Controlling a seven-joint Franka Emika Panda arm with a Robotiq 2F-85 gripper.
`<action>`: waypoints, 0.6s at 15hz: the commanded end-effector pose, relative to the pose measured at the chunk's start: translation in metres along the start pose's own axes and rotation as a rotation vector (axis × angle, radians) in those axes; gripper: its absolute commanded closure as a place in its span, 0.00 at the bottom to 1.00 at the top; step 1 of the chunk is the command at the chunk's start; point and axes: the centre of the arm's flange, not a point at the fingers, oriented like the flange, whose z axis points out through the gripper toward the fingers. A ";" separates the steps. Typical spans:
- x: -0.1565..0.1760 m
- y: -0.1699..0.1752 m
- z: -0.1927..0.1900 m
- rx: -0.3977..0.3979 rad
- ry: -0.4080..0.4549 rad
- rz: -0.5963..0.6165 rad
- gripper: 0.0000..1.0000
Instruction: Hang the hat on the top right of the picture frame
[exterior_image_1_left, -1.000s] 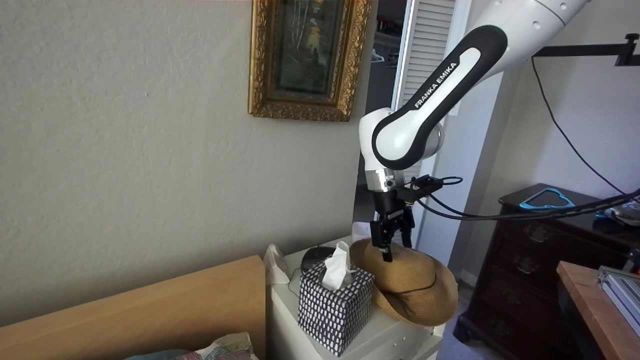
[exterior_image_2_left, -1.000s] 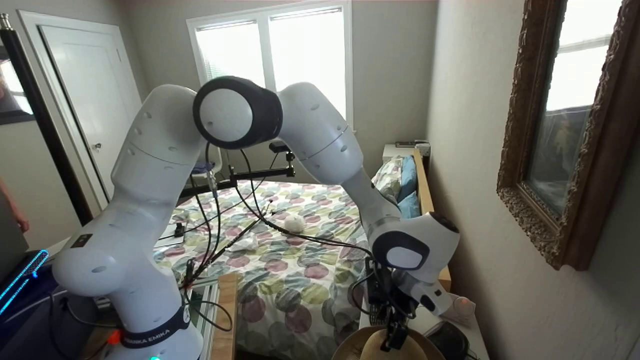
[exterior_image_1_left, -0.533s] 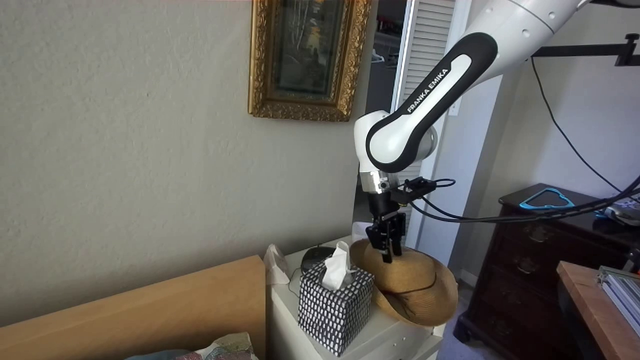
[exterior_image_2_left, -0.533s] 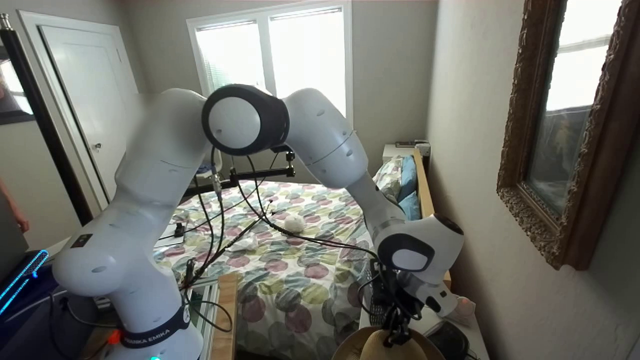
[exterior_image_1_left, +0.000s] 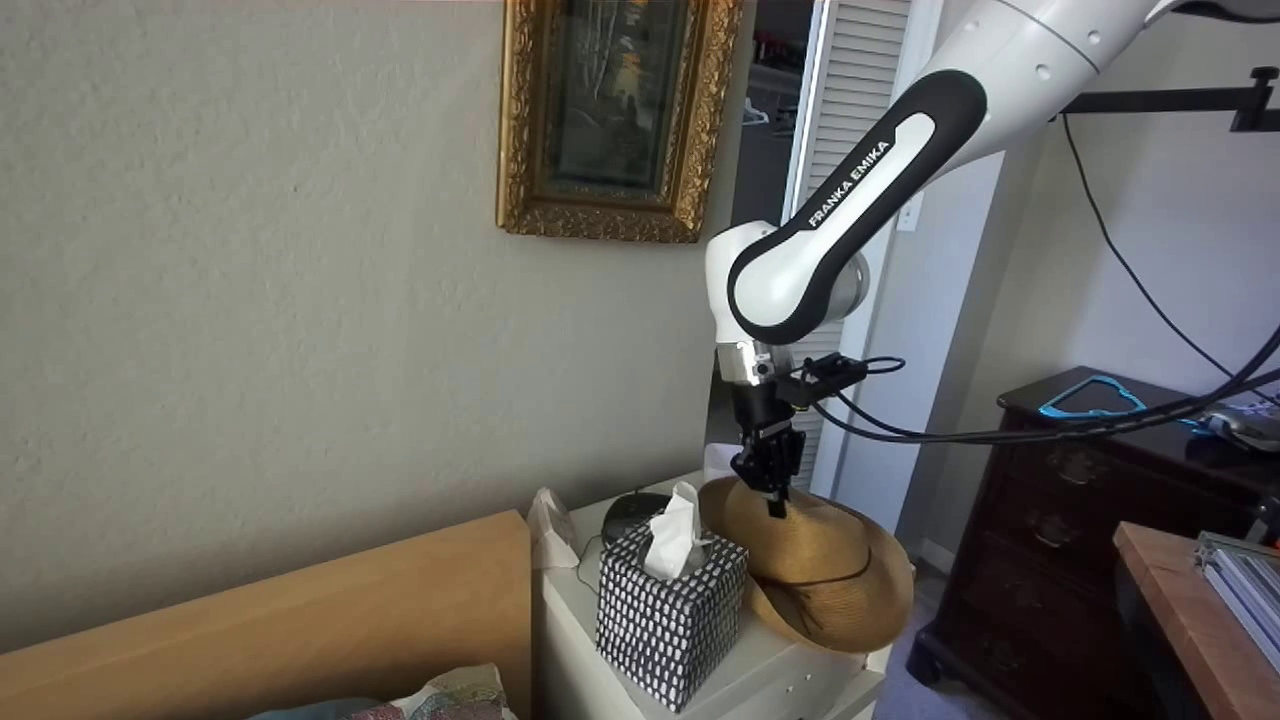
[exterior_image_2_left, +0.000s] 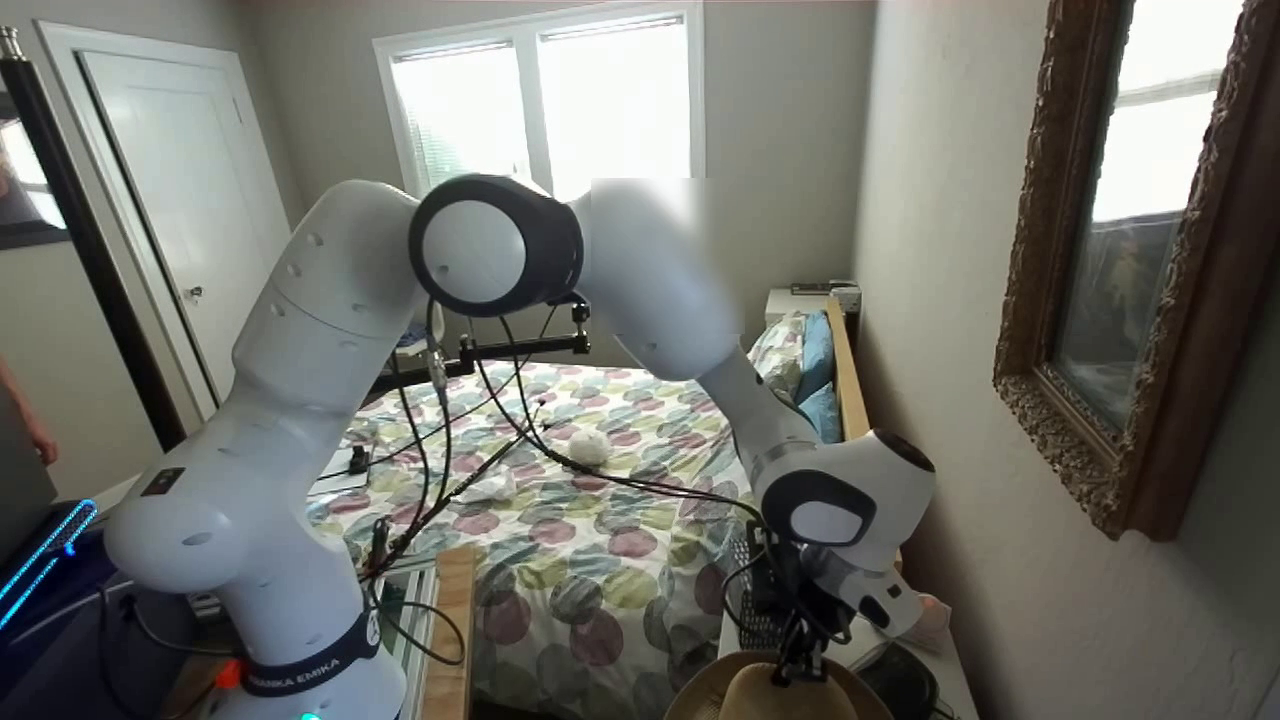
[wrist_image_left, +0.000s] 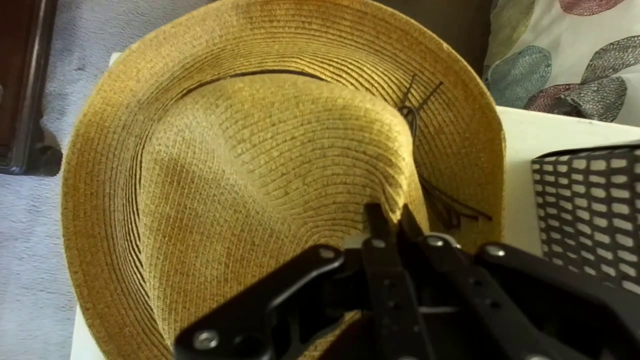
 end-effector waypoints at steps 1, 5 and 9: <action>-0.009 0.014 -0.024 0.008 0.033 0.026 0.98; -0.028 0.042 -0.060 0.026 0.072 0.058 0.98; -0.051 0.068 -0.094 0.073 0.103 0.107 0.98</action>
